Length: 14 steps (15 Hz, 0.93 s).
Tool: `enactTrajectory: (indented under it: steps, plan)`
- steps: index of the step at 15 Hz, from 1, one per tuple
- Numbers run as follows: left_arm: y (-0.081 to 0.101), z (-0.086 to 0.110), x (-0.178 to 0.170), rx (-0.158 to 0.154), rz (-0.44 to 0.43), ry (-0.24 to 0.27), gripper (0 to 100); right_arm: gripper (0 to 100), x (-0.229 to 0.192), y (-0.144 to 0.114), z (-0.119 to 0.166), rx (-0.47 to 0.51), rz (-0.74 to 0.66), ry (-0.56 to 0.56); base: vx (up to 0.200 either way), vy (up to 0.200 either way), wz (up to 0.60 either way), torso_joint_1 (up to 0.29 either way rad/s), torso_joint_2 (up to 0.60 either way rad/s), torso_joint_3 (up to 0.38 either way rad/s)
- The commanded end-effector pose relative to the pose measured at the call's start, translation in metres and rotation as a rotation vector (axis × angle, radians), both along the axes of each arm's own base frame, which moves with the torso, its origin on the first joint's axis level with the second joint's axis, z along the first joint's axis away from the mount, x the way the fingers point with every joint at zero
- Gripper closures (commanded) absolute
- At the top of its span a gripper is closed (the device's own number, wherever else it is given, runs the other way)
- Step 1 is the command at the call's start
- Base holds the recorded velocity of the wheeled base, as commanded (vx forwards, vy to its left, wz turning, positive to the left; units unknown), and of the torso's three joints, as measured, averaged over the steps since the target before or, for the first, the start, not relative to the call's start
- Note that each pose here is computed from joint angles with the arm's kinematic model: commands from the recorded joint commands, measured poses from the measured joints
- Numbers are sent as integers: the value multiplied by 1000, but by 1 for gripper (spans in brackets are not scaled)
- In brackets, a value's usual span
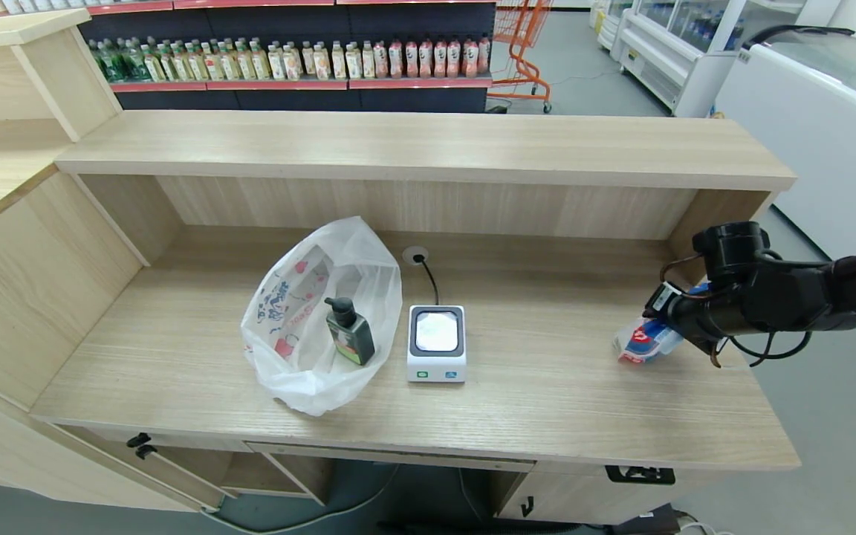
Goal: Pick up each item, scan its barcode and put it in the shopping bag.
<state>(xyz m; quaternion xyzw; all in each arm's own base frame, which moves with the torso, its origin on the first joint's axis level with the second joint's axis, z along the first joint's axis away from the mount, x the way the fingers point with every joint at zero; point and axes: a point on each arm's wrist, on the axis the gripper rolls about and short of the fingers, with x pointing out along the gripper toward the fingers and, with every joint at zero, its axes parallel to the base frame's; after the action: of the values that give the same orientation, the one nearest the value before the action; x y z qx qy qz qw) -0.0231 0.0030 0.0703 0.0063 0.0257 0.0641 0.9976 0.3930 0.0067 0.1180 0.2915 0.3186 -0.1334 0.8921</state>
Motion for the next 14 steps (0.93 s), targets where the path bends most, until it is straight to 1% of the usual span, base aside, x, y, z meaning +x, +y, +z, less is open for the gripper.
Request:
enactTrajectory:
  steps: [1, 2, 4, 5, 6, 7, 8, 9, 10, 12, 13, 14]
  plan:
    - [0, 0, 0, 0, 0, 0, 0, 100, 0, -1, -6, -34, 24, 23, 0, 0, 0, 0, 0, 0]
    - [0, 0, 0, 0, 0, 0, 0, 100, -1, -1, -7, -51, 33, 28, 0, 0, 0, 0, 0, 0]
    - [0, 0, 0, 0, 0, 0, 0, 100, -3, -1, -11, -141, 74, 50, 0, 0, 0, 0, 0, 0]
    - [0, 0, 0, 0, 0, 0, 0, 100, -4, -1, -10, -162, 89, 46, 0, 0, 0, 0, 0, 0]
    - [0, 0, 0, 0, 0, 0, 0, 100, -6, -1, -2, -177, 108, 21, 0, 0, 0, 0, 0, 0]
    - [0, 0, 0, 0, 0, 0, 0, 100, -10, 0, 15, -160, 151, -30, 0, 0, 0, 0, 0, 0]
    - [0, 0, 0, 0, 0, 0, 0, 100, -19, 2, 36, -115, 238, -97, 0, 0, 0, 0, 0, 0]
    - [0, 0, 0, 0, 2, 0, 0, 100, -34, 3, 63, -61, 375, -179, 0, 0, 0, 0, 0, 0]
    - [0, 0, 0, 0, 0, 0, 0, 100, -58, -4, 86, -21, 545, -250, 0, 0, 0, 0, 0, 0]
    - [0, 0, 0, 0, 2, 0, 0, 100, -95, -13, 103, 9, 874, -379, 0, 0, 0, 0, 0, 0]
    - [0, 0, 0, 0, 0, 0, 0, 100, -109, -13, 107, 18, 1014, -449, 0, 0, 0, 0, 0, 0]
    - [0, 0, 0, 0, 0, 0, 0, 100, -117, -10, 109, 31, 1120, -507, 0, 0, 0, 0, 0, 0]
